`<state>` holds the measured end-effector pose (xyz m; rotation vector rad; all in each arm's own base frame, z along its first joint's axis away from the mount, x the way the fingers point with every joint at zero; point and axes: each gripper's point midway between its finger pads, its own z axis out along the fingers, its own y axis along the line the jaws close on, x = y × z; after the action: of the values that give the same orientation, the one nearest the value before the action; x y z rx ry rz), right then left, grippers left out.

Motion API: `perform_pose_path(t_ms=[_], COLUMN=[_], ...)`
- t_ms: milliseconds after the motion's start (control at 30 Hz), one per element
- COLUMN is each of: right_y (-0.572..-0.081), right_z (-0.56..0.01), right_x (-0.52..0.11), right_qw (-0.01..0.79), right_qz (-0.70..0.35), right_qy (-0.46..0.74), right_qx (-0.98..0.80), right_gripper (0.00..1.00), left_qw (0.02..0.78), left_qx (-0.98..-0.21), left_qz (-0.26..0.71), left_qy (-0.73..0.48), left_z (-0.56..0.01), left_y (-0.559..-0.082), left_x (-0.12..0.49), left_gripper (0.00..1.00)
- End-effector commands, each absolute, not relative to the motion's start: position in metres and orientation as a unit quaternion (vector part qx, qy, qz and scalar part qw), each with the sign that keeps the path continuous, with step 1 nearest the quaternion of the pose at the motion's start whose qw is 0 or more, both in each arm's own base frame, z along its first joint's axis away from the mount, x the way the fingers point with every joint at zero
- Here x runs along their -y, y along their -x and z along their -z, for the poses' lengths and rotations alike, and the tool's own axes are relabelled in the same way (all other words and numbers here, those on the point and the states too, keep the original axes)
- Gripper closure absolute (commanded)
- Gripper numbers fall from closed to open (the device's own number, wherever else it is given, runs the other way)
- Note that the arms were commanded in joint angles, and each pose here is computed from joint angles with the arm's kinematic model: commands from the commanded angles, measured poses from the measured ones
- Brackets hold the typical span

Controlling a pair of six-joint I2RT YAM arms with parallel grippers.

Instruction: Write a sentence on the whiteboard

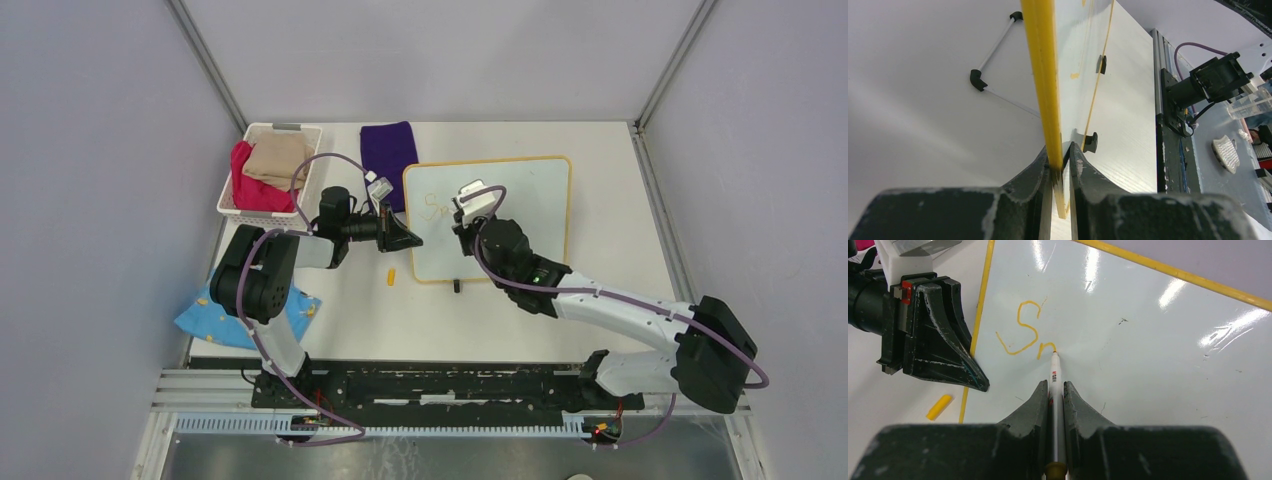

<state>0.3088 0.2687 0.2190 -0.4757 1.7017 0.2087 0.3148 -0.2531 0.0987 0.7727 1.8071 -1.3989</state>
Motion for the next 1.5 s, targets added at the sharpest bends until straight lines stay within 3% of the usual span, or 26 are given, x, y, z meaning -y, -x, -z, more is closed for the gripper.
perform_pose_path(t_ms=[0,433,967,1467], right_y=[-0.312,-0.305,-0.320,-0.320], right_z=[-0.217,-0.208,-0.245,-0.232], right_x=[-0.256,-0.252,-0.264,-0.239], right_qw=[0.633,0.626,0.651,0.644], right_qz=[-0.078,-0.087,-0.089,-0.067], right_qy=[0.188,0.190,0.180,0.163], right_qx=[-0.747,-0.751,-0.732,-0.745], right_gripper=[1.00,1.00,1.00,1.00], left_qw=[0.323,0.321,0.319,0.317], left_qx=[-0.748,-0.749,-0.750,-0.752], left_qz=[0.502,0.501,0.498,0.496], left_qy=[-0.290,-0.292,-0.297,-0.297], left_z=[-0.053,-0.051,-0.050,-0.048], left_y=[-0.305,-0.304,-0.303,-0.302], left_x=[0.253,0.254,0.255,0.255], left_gripper=[0.98,0.98,0.98,0.98])
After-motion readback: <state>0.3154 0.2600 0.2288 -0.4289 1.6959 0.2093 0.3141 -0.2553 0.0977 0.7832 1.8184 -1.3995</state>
